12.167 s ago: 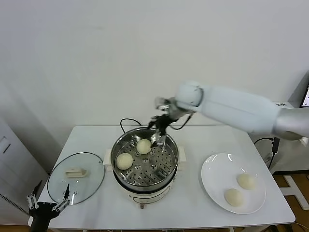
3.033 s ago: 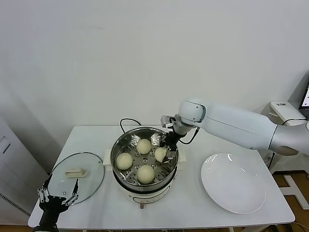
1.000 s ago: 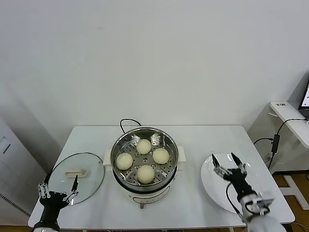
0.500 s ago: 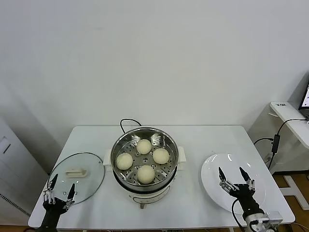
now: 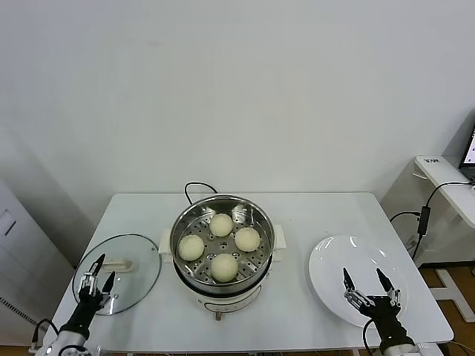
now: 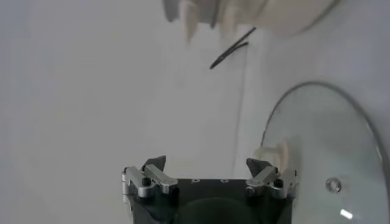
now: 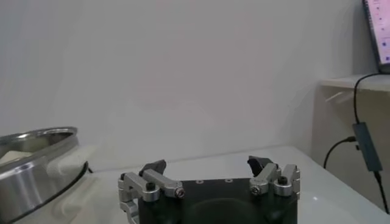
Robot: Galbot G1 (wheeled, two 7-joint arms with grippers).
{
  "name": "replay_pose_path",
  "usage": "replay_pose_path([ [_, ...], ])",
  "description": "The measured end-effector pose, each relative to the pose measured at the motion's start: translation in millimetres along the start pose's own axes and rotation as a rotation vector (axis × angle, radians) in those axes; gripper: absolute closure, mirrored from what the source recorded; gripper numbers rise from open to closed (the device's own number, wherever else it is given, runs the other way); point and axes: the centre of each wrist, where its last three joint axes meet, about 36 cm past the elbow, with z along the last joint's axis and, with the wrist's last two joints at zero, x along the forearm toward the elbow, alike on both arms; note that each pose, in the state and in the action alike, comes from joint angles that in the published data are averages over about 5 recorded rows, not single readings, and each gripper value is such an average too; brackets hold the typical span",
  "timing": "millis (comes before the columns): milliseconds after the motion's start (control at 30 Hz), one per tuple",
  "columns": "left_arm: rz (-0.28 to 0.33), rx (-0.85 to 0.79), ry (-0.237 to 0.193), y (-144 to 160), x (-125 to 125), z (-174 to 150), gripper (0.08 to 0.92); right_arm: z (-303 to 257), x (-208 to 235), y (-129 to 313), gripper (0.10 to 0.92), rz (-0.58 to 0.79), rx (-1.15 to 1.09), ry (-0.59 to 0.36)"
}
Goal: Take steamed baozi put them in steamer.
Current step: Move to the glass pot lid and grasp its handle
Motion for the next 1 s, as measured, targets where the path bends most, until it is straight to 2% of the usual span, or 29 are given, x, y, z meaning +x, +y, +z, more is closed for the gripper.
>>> replay_pose_path([
  [400, 0.049, -0.082, 0.011, -14.3, -34.7, 20.2, 0.177, -1.7, 8.4, -0.4, 0.200, 0.009, 0.017, -0.012],
  [767, 0.054, -0.099, 0.038, -23.3, -60.4, 25.0, 0.189, -1.4, 11.1, -1.3, 0.200, 0.014, 0.028, -0.013],
  [1000, 0.051, -0.092, 0.045, -25.1, -68.6, 26.8, 0.363, 0.2, 11.0, -1.5, 0.200, 0.016, 0.028, -0.012],
])
